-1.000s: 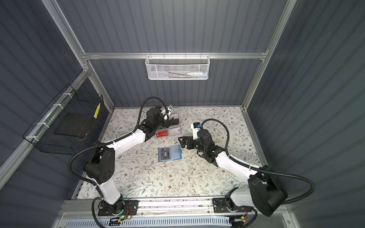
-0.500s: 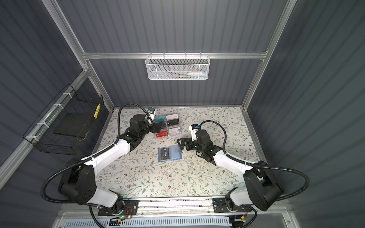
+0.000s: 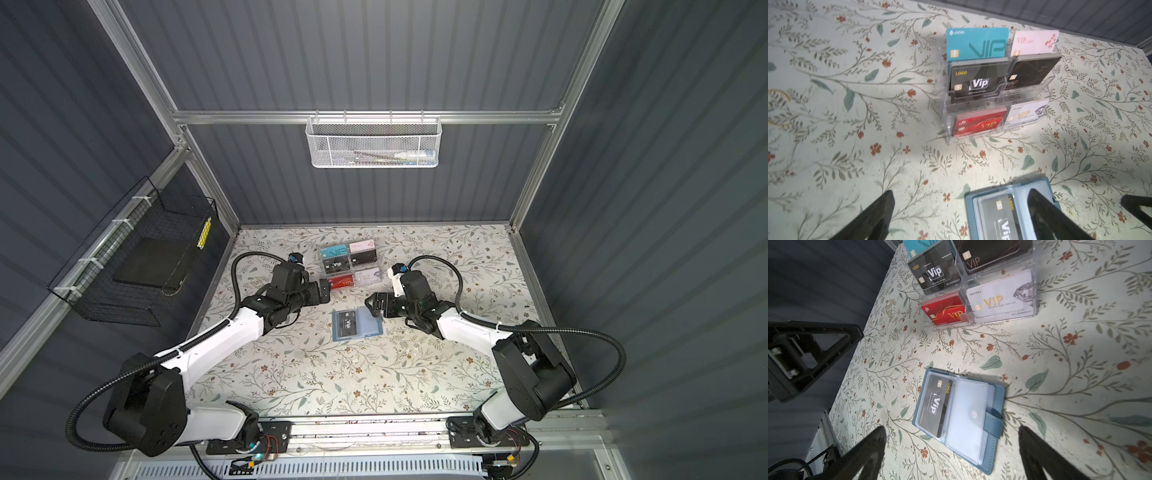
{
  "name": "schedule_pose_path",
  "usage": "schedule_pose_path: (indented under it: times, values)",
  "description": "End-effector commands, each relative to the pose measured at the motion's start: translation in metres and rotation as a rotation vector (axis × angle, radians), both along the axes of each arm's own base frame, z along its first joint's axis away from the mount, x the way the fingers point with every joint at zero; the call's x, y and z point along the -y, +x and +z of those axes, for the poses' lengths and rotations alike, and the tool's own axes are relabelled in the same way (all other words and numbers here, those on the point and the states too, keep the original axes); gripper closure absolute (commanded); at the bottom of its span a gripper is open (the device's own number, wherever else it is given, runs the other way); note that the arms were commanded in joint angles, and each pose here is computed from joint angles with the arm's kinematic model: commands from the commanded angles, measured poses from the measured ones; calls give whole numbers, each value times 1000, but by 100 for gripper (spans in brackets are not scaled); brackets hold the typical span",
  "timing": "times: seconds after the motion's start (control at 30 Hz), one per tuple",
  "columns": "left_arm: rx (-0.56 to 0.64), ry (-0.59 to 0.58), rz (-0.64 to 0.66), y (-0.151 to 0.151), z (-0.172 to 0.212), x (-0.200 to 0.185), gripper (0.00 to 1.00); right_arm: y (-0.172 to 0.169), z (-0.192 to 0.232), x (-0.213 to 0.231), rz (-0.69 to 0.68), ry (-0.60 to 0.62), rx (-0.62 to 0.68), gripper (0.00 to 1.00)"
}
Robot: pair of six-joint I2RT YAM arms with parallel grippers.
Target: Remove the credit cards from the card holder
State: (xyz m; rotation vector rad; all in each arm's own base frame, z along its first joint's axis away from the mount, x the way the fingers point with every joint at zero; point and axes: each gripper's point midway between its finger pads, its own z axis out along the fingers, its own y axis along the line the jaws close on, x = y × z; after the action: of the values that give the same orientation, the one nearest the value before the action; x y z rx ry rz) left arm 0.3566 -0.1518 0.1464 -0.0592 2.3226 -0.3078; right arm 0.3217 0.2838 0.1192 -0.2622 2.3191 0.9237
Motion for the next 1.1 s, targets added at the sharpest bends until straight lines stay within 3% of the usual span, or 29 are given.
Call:
schedule_pose_path:
  times: [0.0,0.33,0.53,1.07]
  values:
    - [-83,-19,101,-18,-15,-15,0,-4,-2,-10,45,1,-16,1]
    - [-107,-216,-77,-41,-26,22,0,-21,-3,-27,117,20,-107,1]
    - [-177,-438,-151,-52,-37,56,0,-33,-12,-39,176,80,-92,1]
    - [-253,-646,-147,-40,-53,84,0,-49,-30,-65,261,174,-159,1]
